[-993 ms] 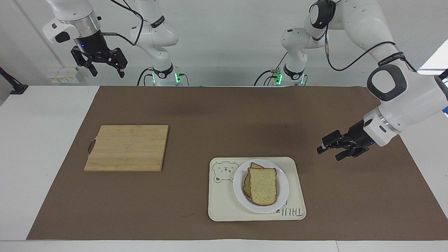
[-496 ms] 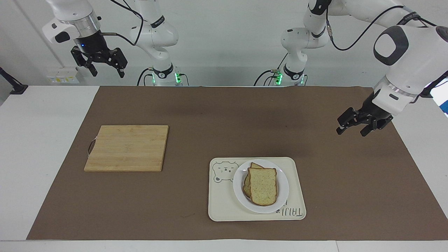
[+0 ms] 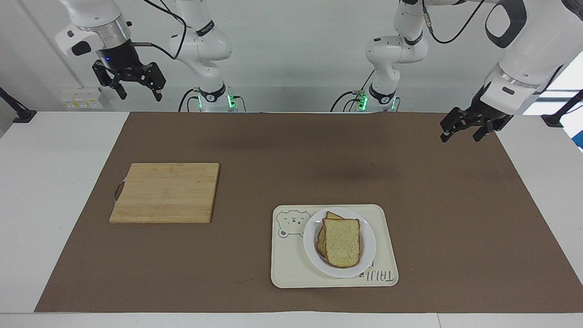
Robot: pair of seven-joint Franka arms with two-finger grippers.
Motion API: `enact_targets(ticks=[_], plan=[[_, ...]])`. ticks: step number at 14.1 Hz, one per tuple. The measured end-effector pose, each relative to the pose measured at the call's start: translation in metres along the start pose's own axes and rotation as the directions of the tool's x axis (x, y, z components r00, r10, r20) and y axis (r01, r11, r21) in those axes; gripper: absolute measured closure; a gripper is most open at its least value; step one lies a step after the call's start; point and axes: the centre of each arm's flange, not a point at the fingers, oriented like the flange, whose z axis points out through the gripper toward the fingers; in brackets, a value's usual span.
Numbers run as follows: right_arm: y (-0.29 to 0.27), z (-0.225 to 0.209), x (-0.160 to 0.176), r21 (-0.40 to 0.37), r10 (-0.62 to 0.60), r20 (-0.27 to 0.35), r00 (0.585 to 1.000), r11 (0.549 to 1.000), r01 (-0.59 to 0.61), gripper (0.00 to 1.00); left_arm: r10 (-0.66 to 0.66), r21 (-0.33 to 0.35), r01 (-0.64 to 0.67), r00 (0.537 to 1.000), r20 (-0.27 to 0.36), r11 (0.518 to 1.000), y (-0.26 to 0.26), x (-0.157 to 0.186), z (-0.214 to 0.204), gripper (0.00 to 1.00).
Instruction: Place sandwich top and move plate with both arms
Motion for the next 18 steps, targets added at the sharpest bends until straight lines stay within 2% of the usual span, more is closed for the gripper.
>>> enact_targets(ticks=[5, 8, 12, 18], plan=[[0.001, 0.000, 0.000, 0.000, 0.005, 0.000, 1.000, 1.000, -0.005, 0.00, 0.049, 0.064, -0.050, 0.999, 0.017, 0.997, 0.013, -0.045, -0.007, 0.00], [0.002, 0.000, 0.000, 0.000, 0.006, 0.000, 1.000, 1.000, -0.006, 0.00, 0.084, 0.062, -0.085, 0.996, 0.019, 0.994, 0.009, -0.050, -0.010, 0.00], [0.002, 0.000, 0.000, 0.000, 0.006, -0.001, 1.000, 1.000, -0.006, 0.00, 0.081, 0.017, -0.082, 0.995, 0.055, 0.996, 0.010, -0.055, -0.012, 0.00], [0.002, -0.003, 0.000, 0.001, 0.006, -0.006, 1.000, 1.000, -0.006, 0.00, 0.084, 0.011, -0.085, 0.995, 0.058, 0.996, 0.010, -0.055, -0.014, 0.00]])
